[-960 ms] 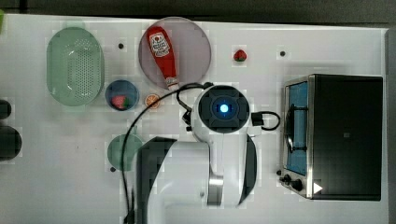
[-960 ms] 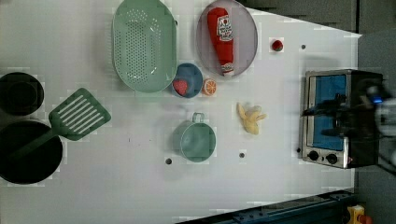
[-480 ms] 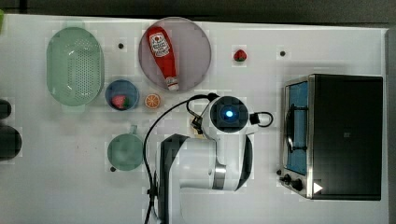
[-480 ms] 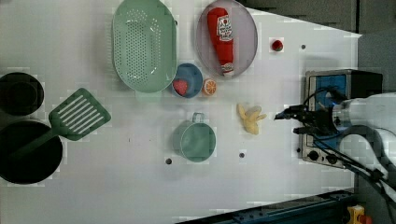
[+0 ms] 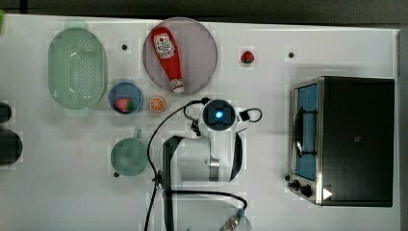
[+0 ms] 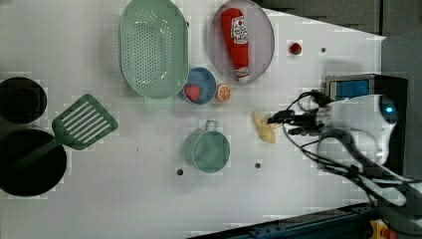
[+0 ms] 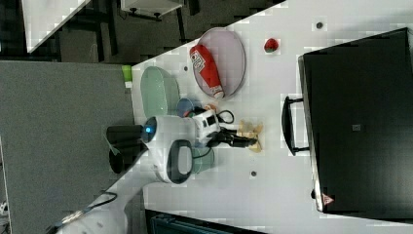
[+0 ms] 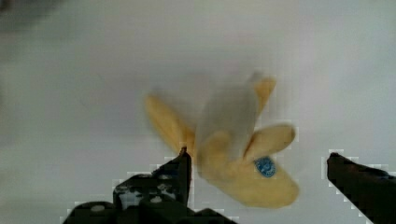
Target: Pick Banana and place it in mug.
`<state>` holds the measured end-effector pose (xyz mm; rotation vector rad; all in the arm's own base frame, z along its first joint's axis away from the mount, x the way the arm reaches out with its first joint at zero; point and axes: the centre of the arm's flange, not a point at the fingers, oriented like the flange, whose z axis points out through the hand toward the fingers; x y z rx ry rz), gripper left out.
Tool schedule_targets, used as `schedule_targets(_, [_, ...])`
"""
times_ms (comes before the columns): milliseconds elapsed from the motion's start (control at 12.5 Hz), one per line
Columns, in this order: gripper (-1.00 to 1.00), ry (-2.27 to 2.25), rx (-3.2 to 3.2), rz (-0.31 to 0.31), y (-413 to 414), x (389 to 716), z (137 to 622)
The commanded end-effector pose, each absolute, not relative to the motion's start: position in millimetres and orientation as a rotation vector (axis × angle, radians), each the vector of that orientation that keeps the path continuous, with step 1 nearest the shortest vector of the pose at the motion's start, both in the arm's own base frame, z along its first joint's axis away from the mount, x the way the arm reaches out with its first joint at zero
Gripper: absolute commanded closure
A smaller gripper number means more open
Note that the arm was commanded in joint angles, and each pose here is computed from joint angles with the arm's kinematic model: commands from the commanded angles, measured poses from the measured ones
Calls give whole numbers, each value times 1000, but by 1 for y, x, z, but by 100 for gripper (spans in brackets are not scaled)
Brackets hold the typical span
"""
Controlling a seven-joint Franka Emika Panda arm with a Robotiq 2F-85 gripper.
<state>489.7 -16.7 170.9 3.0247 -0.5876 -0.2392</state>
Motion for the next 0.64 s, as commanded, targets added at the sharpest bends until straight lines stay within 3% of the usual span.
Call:
schedule_targets(80, [-100,-556,3065,-106,-12,493,171])
schedule_targets(240, [-100,-554,3072,-55,-11,493,157])
schedule_targets(560, [-100,-540,3076,-68,-6,485,141])
schedule_targets(640, [-69,-539,3077,-66,-6,486,141])
